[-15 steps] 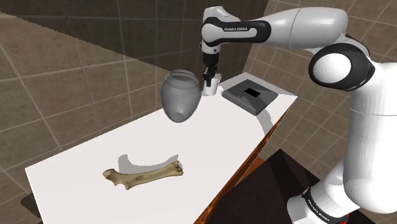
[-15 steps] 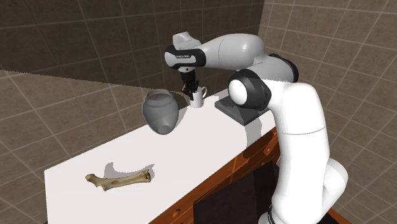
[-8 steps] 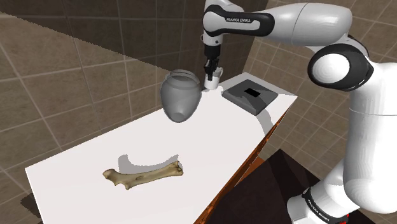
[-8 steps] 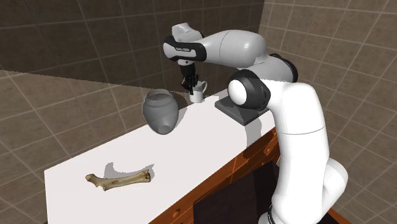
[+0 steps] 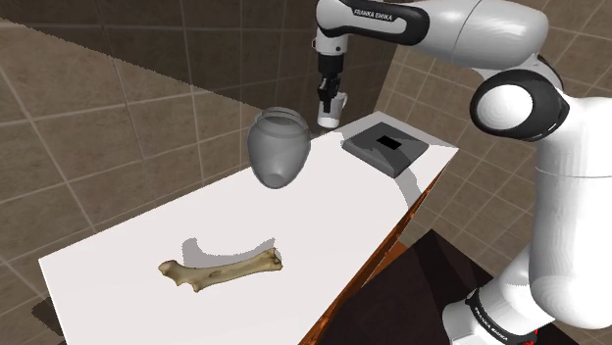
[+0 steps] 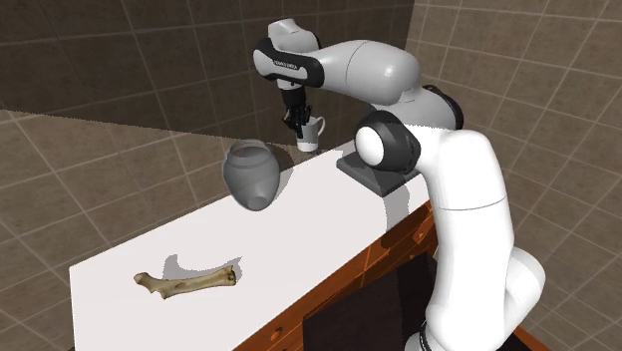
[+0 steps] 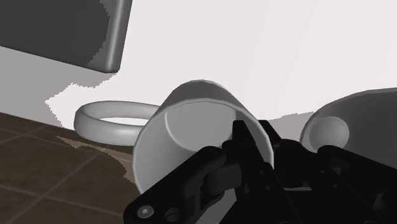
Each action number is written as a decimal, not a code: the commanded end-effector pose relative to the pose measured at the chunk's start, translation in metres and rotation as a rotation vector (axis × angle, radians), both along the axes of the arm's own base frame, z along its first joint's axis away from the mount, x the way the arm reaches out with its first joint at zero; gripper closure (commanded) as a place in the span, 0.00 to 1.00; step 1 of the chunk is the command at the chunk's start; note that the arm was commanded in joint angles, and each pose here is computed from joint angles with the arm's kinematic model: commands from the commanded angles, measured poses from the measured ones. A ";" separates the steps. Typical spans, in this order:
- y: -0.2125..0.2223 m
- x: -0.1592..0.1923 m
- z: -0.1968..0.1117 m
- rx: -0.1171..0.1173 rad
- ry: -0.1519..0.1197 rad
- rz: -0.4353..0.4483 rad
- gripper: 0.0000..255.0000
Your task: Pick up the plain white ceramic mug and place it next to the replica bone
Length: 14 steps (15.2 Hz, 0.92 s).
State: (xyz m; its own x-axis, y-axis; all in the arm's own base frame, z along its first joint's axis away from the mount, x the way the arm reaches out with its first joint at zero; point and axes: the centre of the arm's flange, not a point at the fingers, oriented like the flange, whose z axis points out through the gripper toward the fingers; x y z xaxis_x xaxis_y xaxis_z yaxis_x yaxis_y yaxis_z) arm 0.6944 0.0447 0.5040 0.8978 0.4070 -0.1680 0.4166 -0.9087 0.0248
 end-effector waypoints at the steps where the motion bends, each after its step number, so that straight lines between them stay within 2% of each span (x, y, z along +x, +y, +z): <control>1: 0.000 0.000 0.012 0.000 0.000 0.000 1.00; 3: 0.000 0.000 0.018 0.000 0.000 0.000 1.00; 14: 0.115 -0.089 0.018 0.000 0.000 0.000 1.00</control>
State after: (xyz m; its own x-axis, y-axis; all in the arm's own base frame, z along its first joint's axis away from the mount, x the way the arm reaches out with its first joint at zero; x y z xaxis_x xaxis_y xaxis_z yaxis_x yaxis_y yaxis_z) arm 0.6121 0.1498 0.5256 0.8973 0.4080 -0.1684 0.4176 -0.9083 0.0241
